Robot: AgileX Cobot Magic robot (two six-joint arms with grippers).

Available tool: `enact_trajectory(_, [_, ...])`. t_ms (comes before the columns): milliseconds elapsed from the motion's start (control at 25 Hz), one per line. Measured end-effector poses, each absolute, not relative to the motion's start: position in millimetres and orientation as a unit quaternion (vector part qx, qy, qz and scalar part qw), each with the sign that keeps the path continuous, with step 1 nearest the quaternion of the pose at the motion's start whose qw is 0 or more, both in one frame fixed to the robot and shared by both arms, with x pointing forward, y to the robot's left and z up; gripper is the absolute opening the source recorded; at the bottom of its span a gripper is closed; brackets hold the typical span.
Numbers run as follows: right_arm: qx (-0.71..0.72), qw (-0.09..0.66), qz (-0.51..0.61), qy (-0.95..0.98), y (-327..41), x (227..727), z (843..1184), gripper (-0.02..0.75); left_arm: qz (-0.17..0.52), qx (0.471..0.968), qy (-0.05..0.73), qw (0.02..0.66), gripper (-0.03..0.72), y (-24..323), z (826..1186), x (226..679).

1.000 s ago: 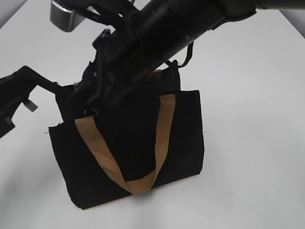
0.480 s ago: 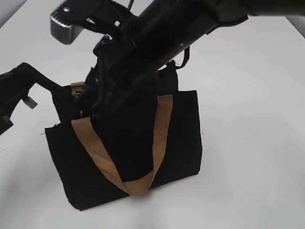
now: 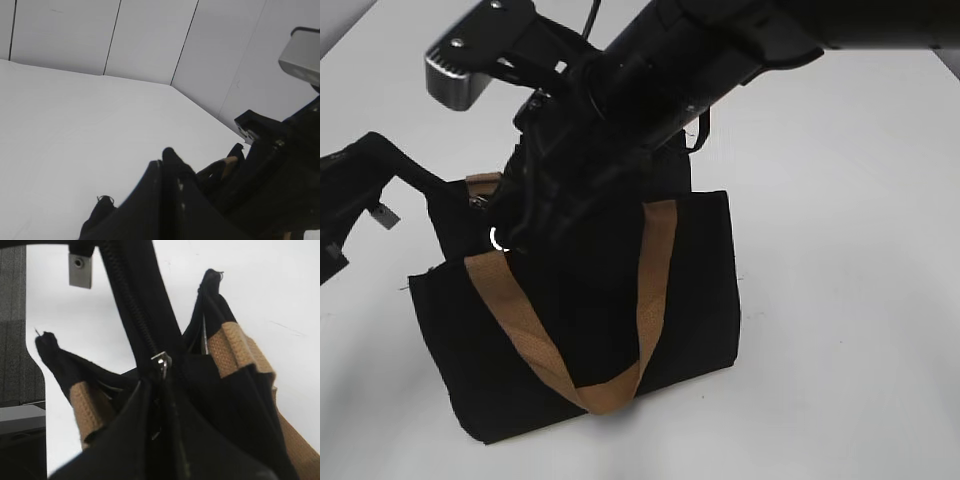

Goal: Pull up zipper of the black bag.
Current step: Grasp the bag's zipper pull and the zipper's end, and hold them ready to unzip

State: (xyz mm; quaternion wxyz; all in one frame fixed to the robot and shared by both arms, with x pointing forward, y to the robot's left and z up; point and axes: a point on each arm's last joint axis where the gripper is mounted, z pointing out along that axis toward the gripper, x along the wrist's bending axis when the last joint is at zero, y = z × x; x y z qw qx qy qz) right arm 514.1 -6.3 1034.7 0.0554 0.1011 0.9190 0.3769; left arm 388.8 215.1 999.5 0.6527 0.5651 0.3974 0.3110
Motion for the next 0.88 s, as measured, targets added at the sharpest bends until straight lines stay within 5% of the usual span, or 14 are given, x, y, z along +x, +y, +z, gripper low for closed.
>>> enact_trajectory(120, [0.104,0.06,0.368,0.922,-8,515,1034,0.001,0.31,0.567,0.398,0.651,0.001,215,999,389])
enact_trajectory(880, [0.16,0.075,0.298,0.938,-64,527,1058,-0.001,0.277,0.566,0.502,0.593,0.001,224,982,392])
